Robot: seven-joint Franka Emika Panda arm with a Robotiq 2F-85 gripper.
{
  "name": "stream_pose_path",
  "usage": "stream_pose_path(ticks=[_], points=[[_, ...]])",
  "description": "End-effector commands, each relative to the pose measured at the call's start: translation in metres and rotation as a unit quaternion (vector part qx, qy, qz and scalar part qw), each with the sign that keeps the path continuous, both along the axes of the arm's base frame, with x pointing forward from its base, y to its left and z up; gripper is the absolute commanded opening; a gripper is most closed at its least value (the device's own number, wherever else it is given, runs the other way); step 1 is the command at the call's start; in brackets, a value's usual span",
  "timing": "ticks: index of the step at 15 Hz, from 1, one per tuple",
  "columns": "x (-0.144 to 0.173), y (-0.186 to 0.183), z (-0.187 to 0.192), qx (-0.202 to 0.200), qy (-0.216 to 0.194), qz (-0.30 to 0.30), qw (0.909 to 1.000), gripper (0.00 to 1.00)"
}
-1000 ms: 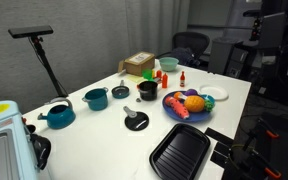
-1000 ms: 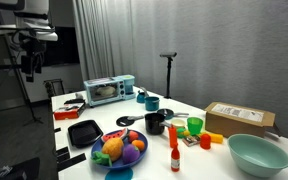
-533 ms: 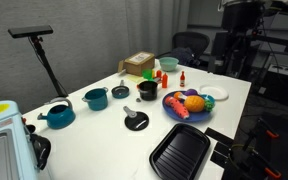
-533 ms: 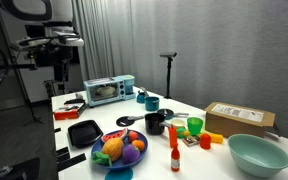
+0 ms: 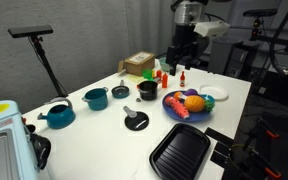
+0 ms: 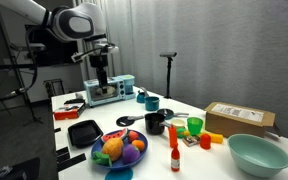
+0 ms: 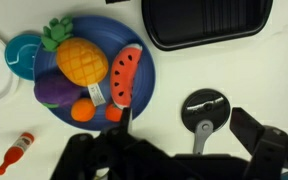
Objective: Put the black lid on the black pot
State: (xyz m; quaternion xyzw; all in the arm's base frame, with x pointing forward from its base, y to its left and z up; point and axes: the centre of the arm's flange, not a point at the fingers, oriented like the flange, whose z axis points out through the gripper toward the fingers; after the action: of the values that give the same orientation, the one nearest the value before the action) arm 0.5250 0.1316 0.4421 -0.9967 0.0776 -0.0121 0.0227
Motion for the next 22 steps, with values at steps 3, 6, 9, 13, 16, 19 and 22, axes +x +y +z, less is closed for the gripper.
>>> stream_pose_path(ticks=[3, 6, 9, 13, 16, 19, 22], points=[[0.036, 0.0, -0.015, 0.008, 0.002, -0.005, 1.0, 1.0], [0.034, 0.0, -0.019, 0.007, 0.006, -0.004, 0.9999, 1.0], [0.033, 0.002, -0.015, 0.007, 0.002, -0.003, 1.0, 1.0], [0.033, 0.002, -0.014, 0.007, 0.002, -0.003, 1.0, 1.0], [0.048, -0.005, -0.026, 0.006, -0.013, -0.01, 0.9998, 1.0], [0.074, -0.016, -0.045, 0.004, -0.029, -0.018, 0.9994, 1.0], [0.104, -0.026, -0.076, 0.001, -0.032, -0.018, 0.9993, 1.0]])
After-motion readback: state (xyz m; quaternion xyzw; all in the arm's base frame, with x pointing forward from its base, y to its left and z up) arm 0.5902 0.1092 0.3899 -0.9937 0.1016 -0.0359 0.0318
